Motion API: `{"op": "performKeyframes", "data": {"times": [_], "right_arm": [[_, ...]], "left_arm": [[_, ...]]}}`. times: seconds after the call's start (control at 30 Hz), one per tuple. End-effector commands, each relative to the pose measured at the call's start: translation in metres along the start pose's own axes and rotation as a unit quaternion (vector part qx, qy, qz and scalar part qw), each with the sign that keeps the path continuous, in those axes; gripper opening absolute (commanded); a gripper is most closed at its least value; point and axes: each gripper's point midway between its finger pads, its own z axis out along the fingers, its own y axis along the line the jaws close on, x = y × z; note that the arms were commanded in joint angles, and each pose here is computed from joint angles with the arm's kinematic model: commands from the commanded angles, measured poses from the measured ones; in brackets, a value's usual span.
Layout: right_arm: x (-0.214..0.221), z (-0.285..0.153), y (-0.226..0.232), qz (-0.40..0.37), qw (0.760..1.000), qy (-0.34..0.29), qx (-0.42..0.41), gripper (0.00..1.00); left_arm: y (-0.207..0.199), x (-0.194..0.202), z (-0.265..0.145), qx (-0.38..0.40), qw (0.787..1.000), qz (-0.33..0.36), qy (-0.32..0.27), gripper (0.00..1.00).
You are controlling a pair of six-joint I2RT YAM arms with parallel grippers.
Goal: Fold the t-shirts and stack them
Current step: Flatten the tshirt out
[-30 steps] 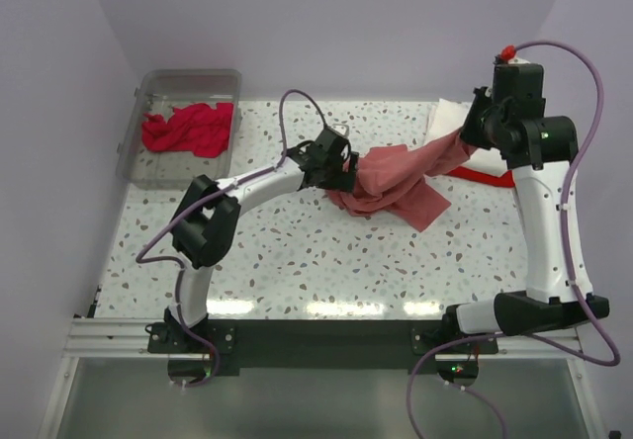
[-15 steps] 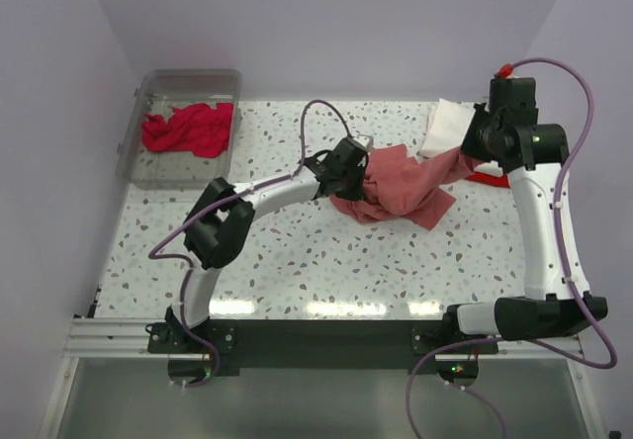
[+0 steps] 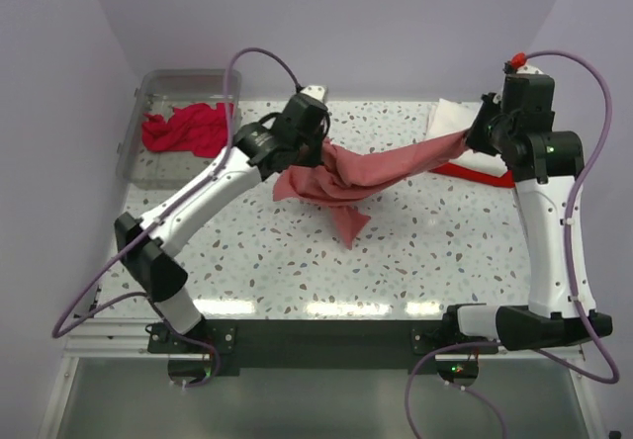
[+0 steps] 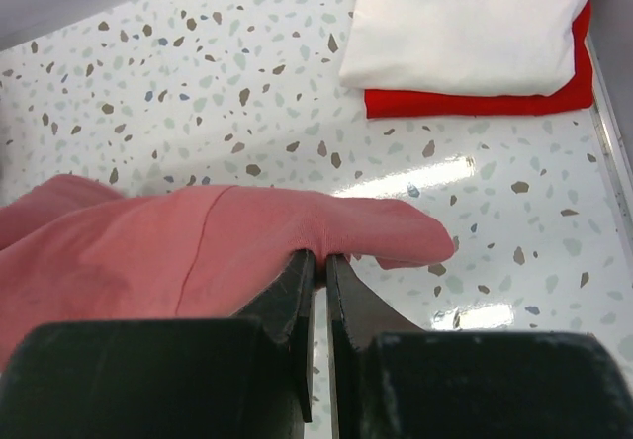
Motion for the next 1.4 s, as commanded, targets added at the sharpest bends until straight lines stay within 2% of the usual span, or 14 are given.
{"op": "performKeyframes", "data": {"times": [0.0,0.07,0.2,0.23,0.27,0.3,0.37,0.43,0.5,0.57,0.67,0.83,0.97,1.37], "right_arm": [[-0.026,-0.018,0.010,0.008,0.998,-0.054,-0.031,0.00],[-0.021,-0.012,0.009,0.009,0.998,-0.047,-0.028,0.00],[-0.007,0.006,0.012,0.013,0.999,-0.022,-0.033,0.00],[0.004,0.014,0.010,0.013,0.999,-0.007,-0.029,0.00],[0.010,0.020,0.010,0.012,1.000,0.002,-0.028,0.00],[0.015,0.026,0.008,0.012,1.000,0.008,-0.024,0.00],[0.038,0.042,0.003,0.008,0.999,0.039,-0.014,0.00],[0.057,0.051,-0.002,0.004,0.998,0.064,-0.006,0.00],[0.067,0.055,-0.004,0.003,0.997,0.075,-0.006,0.00],[0.079,0.059,-0.006,0.002,0.996,0.088,-0.006,0.00],[0.092,0.065,-0.008,0.004,0.995,0.104,-0.005,0.00],[0.103,0.072,-0.007,0.007,0.993,0.118,-0.008,0.00],[0.104,0.076,-0.007,0.004,0.992,0.125,-0.005,0.00],[0.107,0.080,-0.003,0.006,0.991,0.135,-0.014,0.00]], "left_arm": [[0.022,-0.013,-0.066,-0.021,1.000,-0.010,-0.004,0.00],[0.025,-0.003,-0.069,-0.023,1.000,-0.010,0.013,0.00],[0.030,0.032,-0.035,-0.033,0.998,0.003,0.047,0.00],[0.025,0.028,-0.023,-0.026,0.999,0.004,0.030,0.06],[0.028,0.040,-0.007,-0.033,0.998,0.012,0.043,0.14],[0.029,0.041,0.004,-0.037,0.998,0.019,0.041,0.38],[0.033,0.039,0.028,-0.057,0.998,0.024,0.033,0.62],[0.045,0.039,0.034,-0.096,0.994,0.026,0.038,0.92],[0.050,0.043,0.034,-0.112,0.993,0.020,0.043,0.97],[0.058,0.058,0.026,-0.114,0.992,0.015,0.046,0.98],[0.066,0.094,0.017,-0.095,0.993,-0.002,0.070,0.88],[0.043,0.151,0.006,-0.004,0.993,-0.010,0.117,0.76],[0.030,0.189,0.000,0.016,0.987,0.007,0.161,0.75],[0.013,0.227,0.026,0.048,0.974,-0.003,0.221,0.70]]}}
